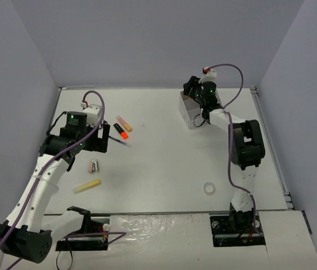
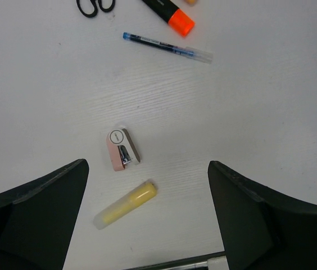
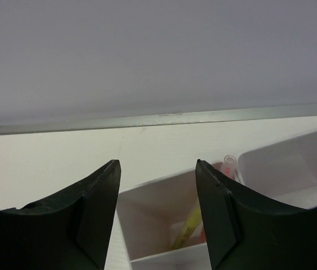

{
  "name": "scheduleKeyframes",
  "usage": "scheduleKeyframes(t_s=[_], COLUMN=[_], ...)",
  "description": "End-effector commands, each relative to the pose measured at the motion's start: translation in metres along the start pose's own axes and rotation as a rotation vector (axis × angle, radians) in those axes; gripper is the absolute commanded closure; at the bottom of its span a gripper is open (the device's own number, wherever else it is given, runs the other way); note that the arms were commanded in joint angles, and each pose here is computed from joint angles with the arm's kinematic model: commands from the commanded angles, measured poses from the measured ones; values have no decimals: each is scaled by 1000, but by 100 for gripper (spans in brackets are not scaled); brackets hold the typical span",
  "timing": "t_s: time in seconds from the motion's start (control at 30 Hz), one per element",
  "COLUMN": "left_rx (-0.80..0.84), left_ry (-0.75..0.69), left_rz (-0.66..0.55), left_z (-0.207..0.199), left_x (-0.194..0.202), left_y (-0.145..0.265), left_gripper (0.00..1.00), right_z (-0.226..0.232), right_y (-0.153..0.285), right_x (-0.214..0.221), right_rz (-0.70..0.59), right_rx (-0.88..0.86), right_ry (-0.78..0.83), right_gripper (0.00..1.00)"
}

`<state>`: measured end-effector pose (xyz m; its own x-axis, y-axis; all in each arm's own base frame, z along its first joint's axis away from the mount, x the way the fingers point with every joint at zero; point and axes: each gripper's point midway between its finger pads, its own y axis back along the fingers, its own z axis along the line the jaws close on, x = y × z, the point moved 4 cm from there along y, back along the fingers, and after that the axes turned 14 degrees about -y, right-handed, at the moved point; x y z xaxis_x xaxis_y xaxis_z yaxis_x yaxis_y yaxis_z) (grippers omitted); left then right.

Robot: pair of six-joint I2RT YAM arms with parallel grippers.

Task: Sort the stationery into containers
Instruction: Place the pen in the storage box, then pick up the pen from the center of the board.

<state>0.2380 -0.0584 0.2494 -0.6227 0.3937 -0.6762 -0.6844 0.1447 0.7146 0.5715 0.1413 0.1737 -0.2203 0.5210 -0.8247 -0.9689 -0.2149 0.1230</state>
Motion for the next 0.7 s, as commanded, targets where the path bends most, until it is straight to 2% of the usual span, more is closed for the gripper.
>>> scheduleKeyframes(t_s=[0.0,0.13,0.17,0.2,0.3,0.37,0.43,0.53,0.67], left_rx=[50,248,228,208,215,304,426,591,623], left_ry=[58,-293,-468,-620,-946,-1085,-1162,-1206,-1217], left_rz=[-55,-125,-121,-103,13,110,190,217,88], left_z=[-3,-12,-1,9,30,32,30,25,23], left_x=[-34,-67,-71,-74,-73,-65,-53,-39,-44], left_y=[8,0,-6,-16,-52,-76,-93,-109,-130], left_gripper=[25,26,26,25,21,19,19,19,18], right_z=[64,93,99,107,128,144,156,166,159], right_y=[31,51,57,63,84,97,108,124,135], right_x=[-87,-103,-105,-108,-106,-98,-91,-88,-79], right_rz=[-171,-149,-139,-130,-85,-61,-43,-31,-5], right_rx=[-121,-195,-214,-234,-278,-310,-340,-371,-361], right_ry=[28,48,51,59,109,157,188,191,181], right_gripper=[47,47,47,47,47,46,46,46,46])
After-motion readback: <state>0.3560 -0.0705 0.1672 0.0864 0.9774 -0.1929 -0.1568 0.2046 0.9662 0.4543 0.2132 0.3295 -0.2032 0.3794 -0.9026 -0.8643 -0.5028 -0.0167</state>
